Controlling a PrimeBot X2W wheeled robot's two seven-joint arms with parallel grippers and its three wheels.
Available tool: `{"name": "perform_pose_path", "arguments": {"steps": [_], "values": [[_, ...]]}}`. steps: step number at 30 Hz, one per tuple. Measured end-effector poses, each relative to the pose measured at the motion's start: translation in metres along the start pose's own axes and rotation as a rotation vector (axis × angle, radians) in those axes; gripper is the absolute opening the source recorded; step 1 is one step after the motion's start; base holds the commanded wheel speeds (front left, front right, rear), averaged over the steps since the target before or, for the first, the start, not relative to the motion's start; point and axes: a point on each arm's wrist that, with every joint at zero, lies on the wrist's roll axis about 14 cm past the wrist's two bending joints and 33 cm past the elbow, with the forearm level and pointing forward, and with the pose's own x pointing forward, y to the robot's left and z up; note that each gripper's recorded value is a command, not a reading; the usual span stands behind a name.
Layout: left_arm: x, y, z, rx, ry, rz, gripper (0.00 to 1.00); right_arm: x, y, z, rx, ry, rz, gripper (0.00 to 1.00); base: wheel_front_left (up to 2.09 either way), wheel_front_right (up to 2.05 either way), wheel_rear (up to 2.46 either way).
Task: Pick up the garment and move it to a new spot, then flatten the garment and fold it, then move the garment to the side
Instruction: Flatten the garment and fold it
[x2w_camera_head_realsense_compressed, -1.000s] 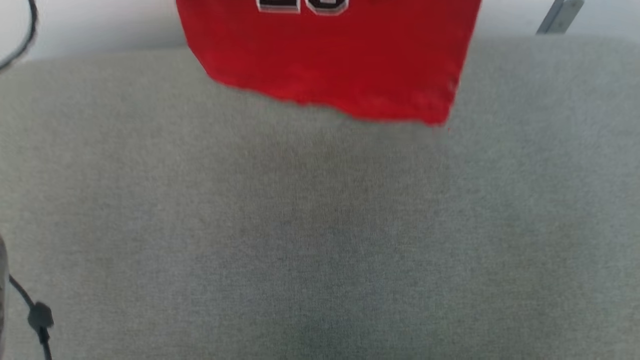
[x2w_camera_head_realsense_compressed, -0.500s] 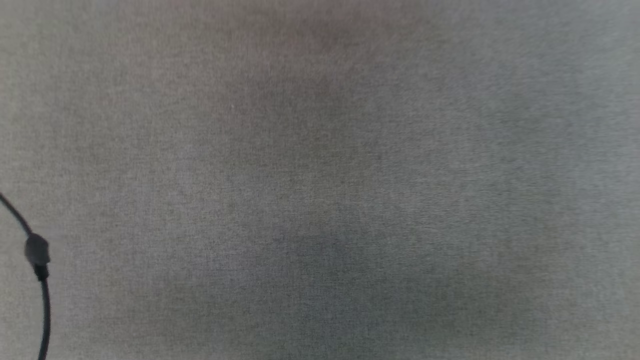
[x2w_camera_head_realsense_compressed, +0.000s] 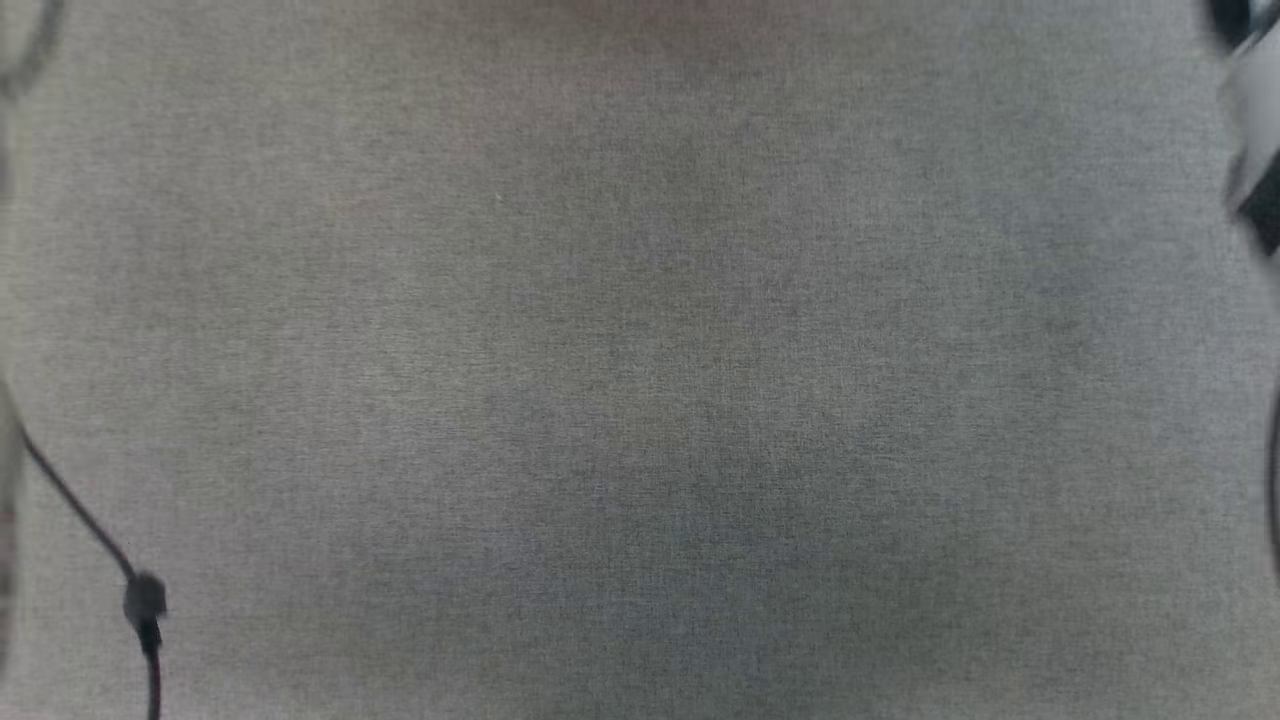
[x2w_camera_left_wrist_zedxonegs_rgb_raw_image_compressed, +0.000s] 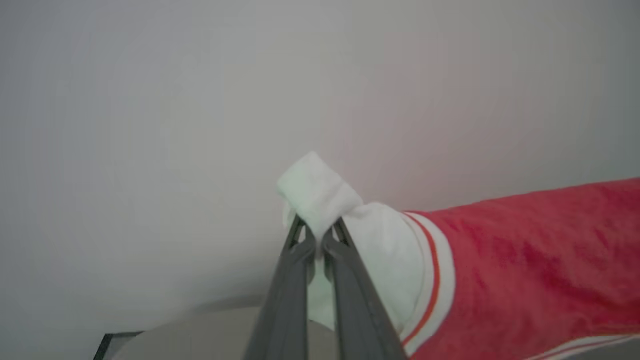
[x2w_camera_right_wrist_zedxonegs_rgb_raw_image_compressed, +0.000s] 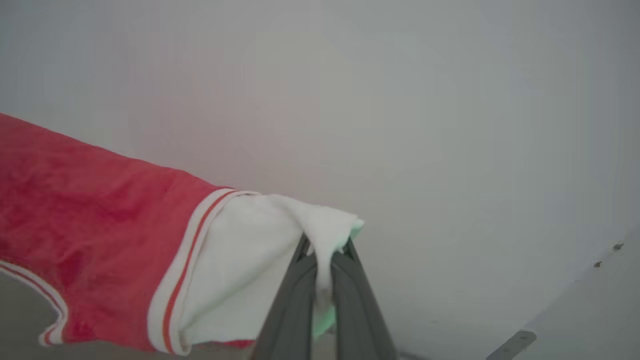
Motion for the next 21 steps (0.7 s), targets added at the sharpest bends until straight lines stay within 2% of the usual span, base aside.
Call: {"name": "perform_pose_path", "arguments": {"steps": [4, 10, 16, 21], "values": [[-0.02, 0.0, -0.062, -0.014, 0.233, 0.003, 0.0, -0.018, 0.021, -0.037, 0.098, 0.155, 0.045, 0.0, 0.0, 0.0, 0.0], [-0.066, -0.007, -0.139, -0.006, 0.531, -0.017, 0.0, -0.065, 0.029, -0.08, 0.213, 0.379, 0.107, 0.0, 0.0, 0.0, 0.0], [-0.112, -0.006, -0.18, -0.018, 0.679, -0.04, 0.0, -0.134, 0.027, -0.117, 0.252, 0.585, 0.169, 0.0, 0.0, 0.0, 0.0], [-0.149, -0.004, -0.207, -0.047, 0.762, -0.059, 0.0, -0.179, 0.026, -0.132, 0.264, 0.689, 0.203, 0.0, 0.0, 0.0, 0.0]]}}
